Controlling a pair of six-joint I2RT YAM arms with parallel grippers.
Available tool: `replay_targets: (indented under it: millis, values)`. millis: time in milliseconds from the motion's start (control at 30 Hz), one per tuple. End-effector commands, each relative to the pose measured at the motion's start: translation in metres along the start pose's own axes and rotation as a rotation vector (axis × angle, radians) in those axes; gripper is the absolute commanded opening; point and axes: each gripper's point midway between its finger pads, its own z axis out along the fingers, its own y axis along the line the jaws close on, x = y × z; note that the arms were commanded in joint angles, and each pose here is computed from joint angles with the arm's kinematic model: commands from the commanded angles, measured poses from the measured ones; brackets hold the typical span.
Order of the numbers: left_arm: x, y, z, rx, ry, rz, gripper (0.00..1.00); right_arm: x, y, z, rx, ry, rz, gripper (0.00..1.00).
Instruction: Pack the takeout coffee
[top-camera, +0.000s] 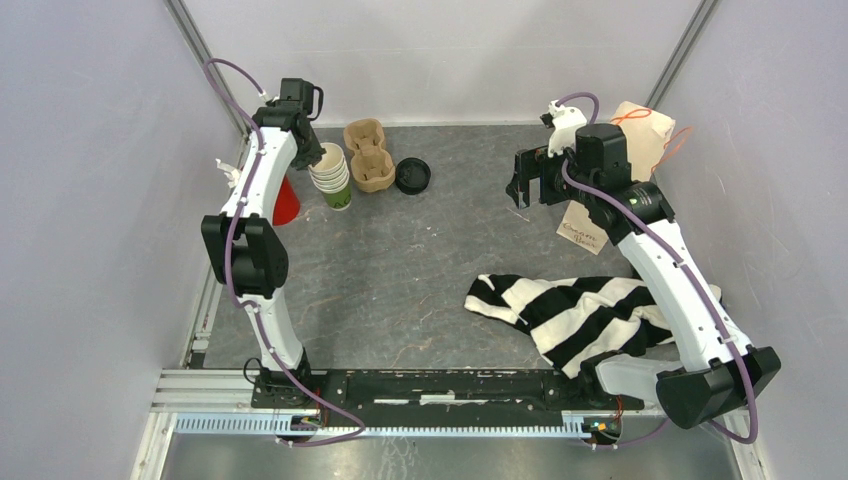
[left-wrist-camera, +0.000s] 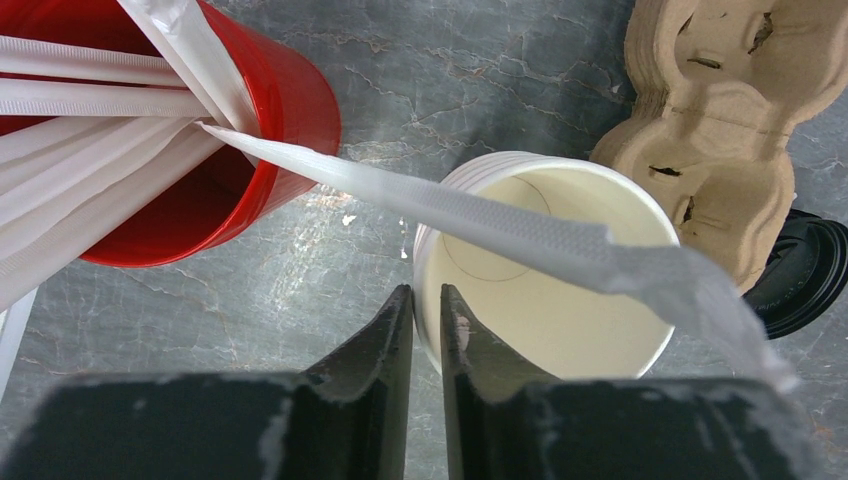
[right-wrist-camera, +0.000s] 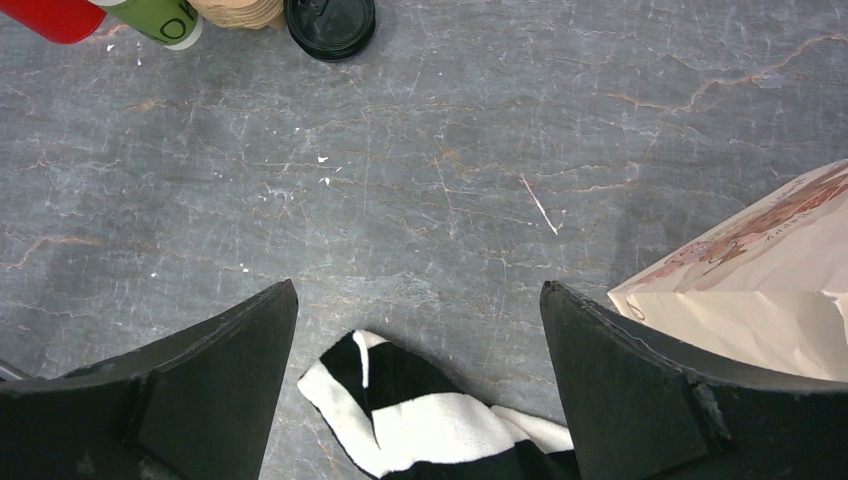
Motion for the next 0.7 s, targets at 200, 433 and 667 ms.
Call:
replay_targets:
  millis: [200, 433, 667]
  values:
    - [-0.016, 0.003, -0.009, -0.001, -0.048, 0.023, 0.02, -0.031, 0.006, -0.004, -0.029, -0.087, -0.001, 0.98]
    - [-0.019, 0.009, -0.028, 0.007, -0.068, 0.016, 0.02, -0.031, 0.01, -0.004, -0.046, -0.083, 0.011, 0.98]
    - [-0.024, 0.011, -0.045, 0.034, -0.111, -0.009, 0.02, -0.03, 0.014, -0.005, -0.067, -0.077, 0.021, 0.98]
